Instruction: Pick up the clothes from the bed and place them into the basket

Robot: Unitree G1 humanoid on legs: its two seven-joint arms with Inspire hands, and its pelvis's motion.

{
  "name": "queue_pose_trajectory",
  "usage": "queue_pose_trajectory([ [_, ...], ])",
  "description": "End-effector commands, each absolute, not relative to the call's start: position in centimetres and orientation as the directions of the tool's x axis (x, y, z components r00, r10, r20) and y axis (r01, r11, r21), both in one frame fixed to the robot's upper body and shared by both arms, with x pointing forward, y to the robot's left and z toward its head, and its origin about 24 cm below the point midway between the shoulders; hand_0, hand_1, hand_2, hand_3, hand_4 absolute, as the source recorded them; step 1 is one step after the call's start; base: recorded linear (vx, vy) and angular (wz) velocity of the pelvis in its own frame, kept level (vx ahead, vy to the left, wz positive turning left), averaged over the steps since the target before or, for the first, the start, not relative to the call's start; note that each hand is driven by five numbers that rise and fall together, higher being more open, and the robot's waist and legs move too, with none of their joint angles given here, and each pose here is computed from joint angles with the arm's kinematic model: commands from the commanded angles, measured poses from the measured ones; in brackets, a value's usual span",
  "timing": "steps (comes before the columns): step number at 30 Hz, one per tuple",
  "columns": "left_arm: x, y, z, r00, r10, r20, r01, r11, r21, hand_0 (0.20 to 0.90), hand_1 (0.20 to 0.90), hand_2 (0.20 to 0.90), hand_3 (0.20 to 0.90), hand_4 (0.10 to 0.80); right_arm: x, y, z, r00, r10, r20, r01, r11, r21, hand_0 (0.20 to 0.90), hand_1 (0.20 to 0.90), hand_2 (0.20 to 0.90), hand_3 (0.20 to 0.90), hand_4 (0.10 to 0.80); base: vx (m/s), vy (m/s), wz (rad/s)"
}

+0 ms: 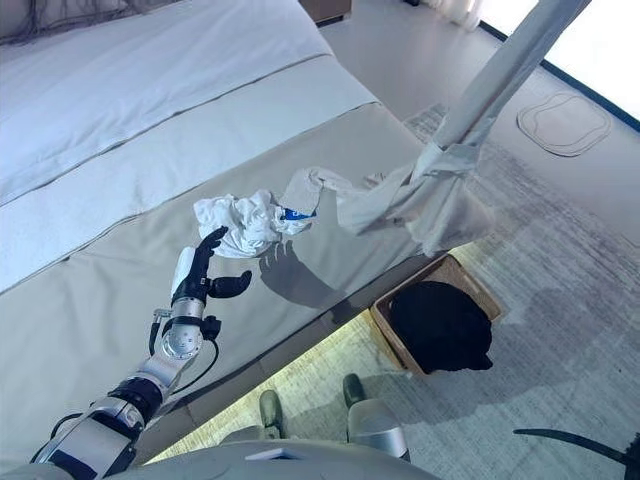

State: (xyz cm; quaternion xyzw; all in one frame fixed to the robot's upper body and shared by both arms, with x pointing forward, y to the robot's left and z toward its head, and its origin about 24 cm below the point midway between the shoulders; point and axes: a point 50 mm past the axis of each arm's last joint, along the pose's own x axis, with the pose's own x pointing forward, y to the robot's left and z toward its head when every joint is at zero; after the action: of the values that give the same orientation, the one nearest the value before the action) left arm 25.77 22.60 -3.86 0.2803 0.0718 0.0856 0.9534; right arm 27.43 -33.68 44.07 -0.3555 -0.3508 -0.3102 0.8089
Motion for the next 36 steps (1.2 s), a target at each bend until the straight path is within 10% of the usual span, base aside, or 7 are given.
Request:
queue_pose_trajectory([
  [1, 25.3, 23.7, -3.7, 0.981, 0.184, -0.054, -0.119, 0.802, 0.586, 0.9, 0.9, 0.9, 0.9, 0.8, 22.3, -34.1, 49.1, 0.301, -0.264, 0.916, 0.847, 0.515, -0.13, 0.3, 0.3, 0.3, 0.2, 0.1, 0.004, 0.018, -0.16],
  [18, 25.3, 23.9, -4.2, 0.971, 0.225, -0.078, -0.136, 0.793, 0.594, 0.9, 0.9, 0.9, 0.9, 0.8, 18.1, -39.5, 48.6, 0.188, -0.451, 0.873, 0.928, 0.374, -0.007, 0.3, 0.3, 0.3, 0.2, 0.1, 0.015, 0.015, -0.13],
  [36, 25.6, 24.5, -3.7, 0.971, 0.231, -0.068, -0.146, 0.79, 0.596, 0.9, 0.9, 0.9, 0.9, 0.8, 28.7, -37.6, 35.0, 0.876, -0.2, 0.44, 0.435, 0.721, -0.539, 0.3, 0.3, 0.3, 0.2, 0.1, -0.003, -0.01, -0.04],
])
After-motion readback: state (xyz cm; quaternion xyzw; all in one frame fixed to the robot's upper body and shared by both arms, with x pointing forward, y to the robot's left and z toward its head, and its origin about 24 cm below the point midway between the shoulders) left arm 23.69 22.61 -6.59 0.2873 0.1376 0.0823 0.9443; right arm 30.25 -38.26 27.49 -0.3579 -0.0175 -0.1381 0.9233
